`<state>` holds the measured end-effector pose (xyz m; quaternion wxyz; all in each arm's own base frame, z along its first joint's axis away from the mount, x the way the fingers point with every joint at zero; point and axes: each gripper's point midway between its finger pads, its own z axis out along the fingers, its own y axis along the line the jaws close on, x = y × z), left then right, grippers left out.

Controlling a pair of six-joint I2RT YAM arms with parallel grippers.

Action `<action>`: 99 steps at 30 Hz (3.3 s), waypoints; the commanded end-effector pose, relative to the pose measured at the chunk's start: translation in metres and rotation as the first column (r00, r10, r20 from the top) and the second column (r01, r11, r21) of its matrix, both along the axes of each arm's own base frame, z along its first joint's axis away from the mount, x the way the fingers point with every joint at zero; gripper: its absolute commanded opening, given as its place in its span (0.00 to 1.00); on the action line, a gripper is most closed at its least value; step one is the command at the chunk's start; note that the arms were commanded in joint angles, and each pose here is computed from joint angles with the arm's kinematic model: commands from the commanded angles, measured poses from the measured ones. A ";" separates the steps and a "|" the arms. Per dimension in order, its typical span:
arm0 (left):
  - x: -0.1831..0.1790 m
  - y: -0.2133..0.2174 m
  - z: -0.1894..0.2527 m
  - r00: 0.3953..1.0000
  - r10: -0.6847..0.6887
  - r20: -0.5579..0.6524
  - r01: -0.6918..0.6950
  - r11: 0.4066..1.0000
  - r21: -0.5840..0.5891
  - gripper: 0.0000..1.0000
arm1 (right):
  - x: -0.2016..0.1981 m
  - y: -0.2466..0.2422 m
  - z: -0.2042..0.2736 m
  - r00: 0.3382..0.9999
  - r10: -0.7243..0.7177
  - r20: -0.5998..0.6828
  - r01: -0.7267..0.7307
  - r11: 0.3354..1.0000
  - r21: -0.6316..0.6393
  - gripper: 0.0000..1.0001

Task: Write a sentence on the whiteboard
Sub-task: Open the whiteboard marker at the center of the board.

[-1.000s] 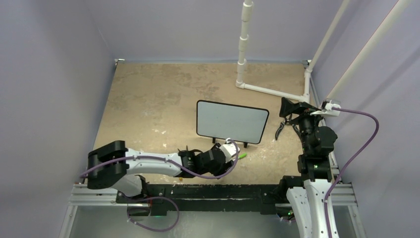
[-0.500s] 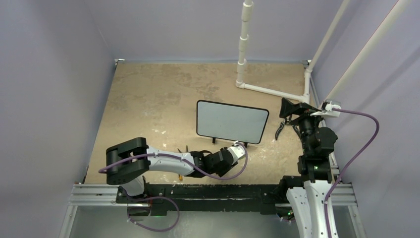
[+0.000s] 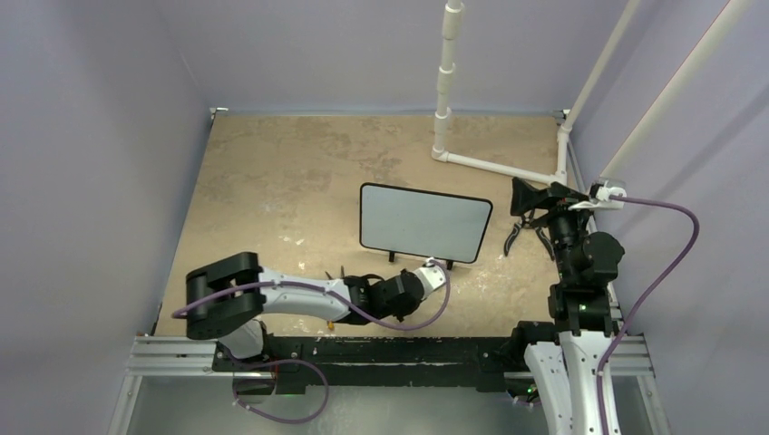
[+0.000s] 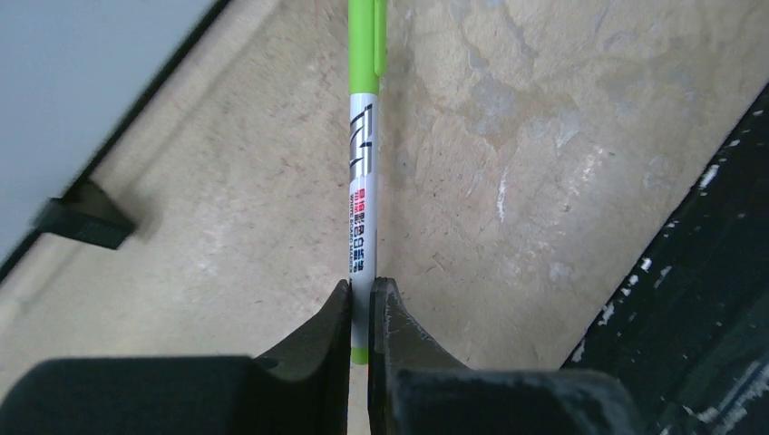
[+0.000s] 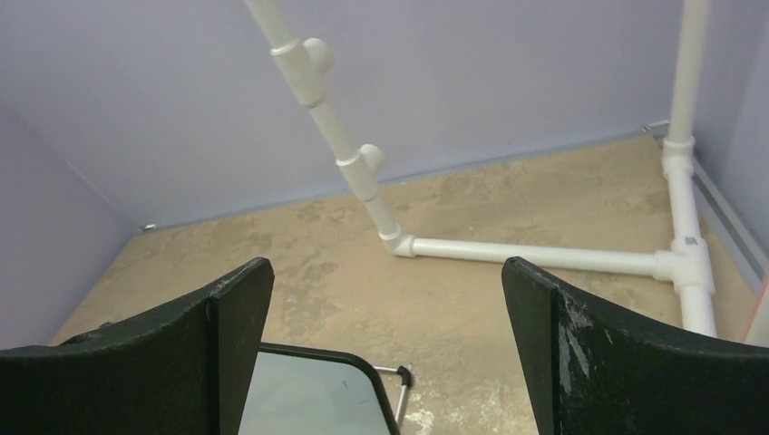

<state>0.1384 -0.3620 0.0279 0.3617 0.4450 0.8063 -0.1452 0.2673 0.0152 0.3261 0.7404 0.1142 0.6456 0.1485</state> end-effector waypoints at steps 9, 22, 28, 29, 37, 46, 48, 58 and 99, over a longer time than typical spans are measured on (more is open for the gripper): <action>0.045 0.013 0.202 0.981 -0.028 0.190 0.110 0.896 -0.431 0.00 | -0.015 0.102 0.043 0.794 0.608 0.012 -0.603 0.790 -0.112 0.98; 0.045 0.041 0.248 0.966 -0.012 0.257 0.143 0.854 -0.500 0.00 | -0.038 0.144 0.032 0.490 0.871 -0.037 -0.871 0.490 0.010 0.85; 0.041 0.035 0.249 0.971 -0.047 0.233 0.165 0.836 -0.523 0.00 | -0.039 0.164 0.026 0.438 0.898 -0.040 -0.897 0.440 0.046 0.79; 0.041 0.034 0.249 0.972 -0.054 0.229 0.170 0.834 -0.525 0.00 | -0.040 0.169 0.026 0.430 0.902 -0.036 -0.901 0.431 0.049 0.78; 0.039 0.033 0.242 0.978 -0.064 0.200 0.163 0.831 -0.532 0.00 | -0.041 0.185 0.020 0.390 0.921 0.012 -0.917 0.387 0.099 0.64; 0.042 0.029 0.254 0.977 -0.063 0.201 0.171 0.796 -0.580 0.00 | -0.046 0.187 0.014 0.355 0.935 -0.008 -0.930 0.354 0.102 0.53; 0.042 0.029 0.254 0.978 -0.065 0.198 0.171 0.793 -0.585 0.00 | -0.047 0.188 0.013 0.348 0.937 -0.010 -0.932 0.347 0.105 0.50; 0.040 0.027 0.257 0.980 -0.081 0.182 0.177 0.775 -0.606 0.00 | -0.055 0.190 0.016 0.310 0.950 0.018 -0.946 0.307 0.104 0.15; 0.054 0.034 0.334 1.000 -0.016 0.012 0.016 0.344 -0.939 0.66 | -0.109 0.164 0.079 0.184 0.808 0.560 -0.982 0.124 0.143 0.00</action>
